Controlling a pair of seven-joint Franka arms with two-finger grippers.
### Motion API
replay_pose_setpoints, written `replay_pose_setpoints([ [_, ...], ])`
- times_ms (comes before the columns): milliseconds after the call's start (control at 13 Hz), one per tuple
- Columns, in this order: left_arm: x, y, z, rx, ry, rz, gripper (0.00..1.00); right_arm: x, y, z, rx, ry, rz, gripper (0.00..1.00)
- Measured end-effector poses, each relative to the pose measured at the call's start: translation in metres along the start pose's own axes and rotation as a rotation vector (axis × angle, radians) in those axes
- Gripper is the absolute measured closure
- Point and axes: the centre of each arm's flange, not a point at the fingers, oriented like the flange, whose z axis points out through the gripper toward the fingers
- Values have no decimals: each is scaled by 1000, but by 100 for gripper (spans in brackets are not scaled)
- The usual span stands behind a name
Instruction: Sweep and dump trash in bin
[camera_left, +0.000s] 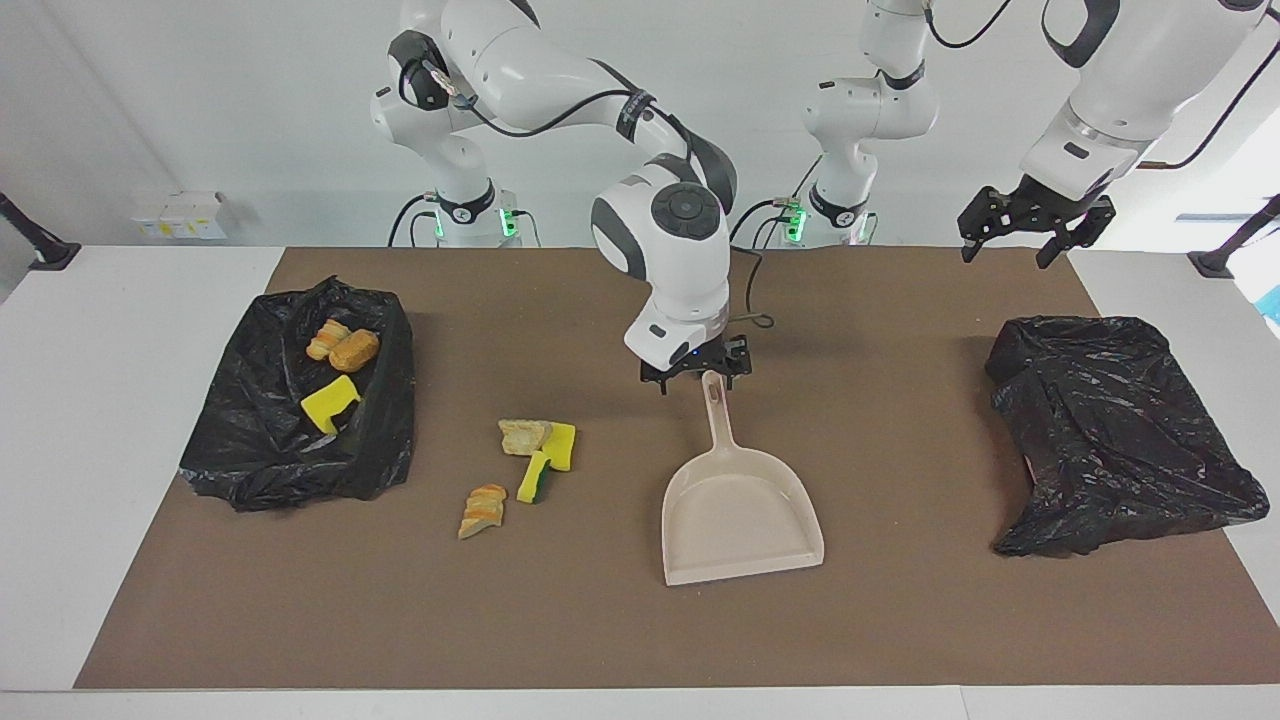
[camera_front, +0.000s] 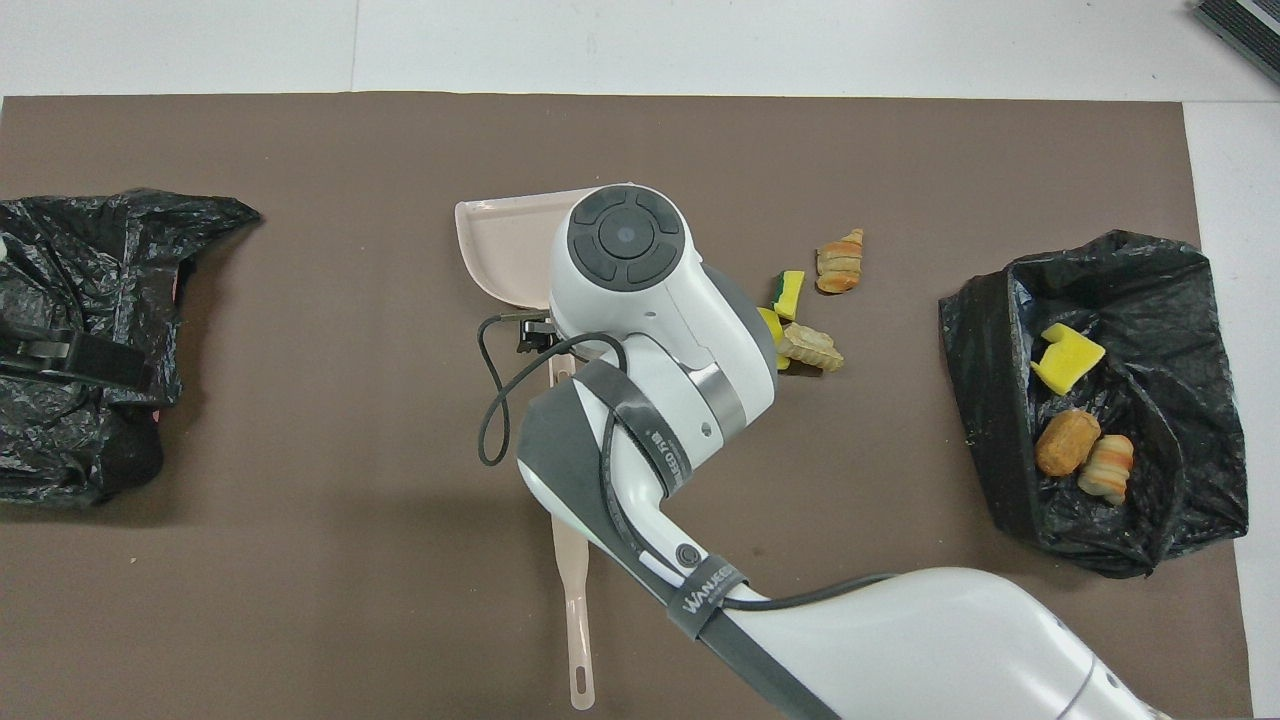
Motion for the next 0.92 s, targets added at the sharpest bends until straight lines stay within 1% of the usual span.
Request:
replay_pose_setpoints([
  [154, 1, 10, 0, 2, 1, 19, 0, -39, -6, 0, -22, -37, -30, 0],
  [308, 4, 29, -1, 5, 13, 40, 0, -80, -12, 11, -38, -92, -42, 0],
  [462, 12, 54, 1, 8, 43, 35, 0, -118, -15, 26, -30, -137, -50, 0],
  [538, 19, 68, 5, 8, 62, 31, 0, -136, -14, 34, -16, -147, -49, 0],
  [692, 39, 94, 22, 4, 90, 21, 0, -176, -16, 49, -5, -173, -58, 0],
  [846, 60, 112, 45, -1, 116, 5, 0, -213, -26, 61, -29, -193, -55, 0],
  [923, 70, 121, 59, -3, 111, -9, 0, -228, -30, 65, -43, -200, -53, 0],
])
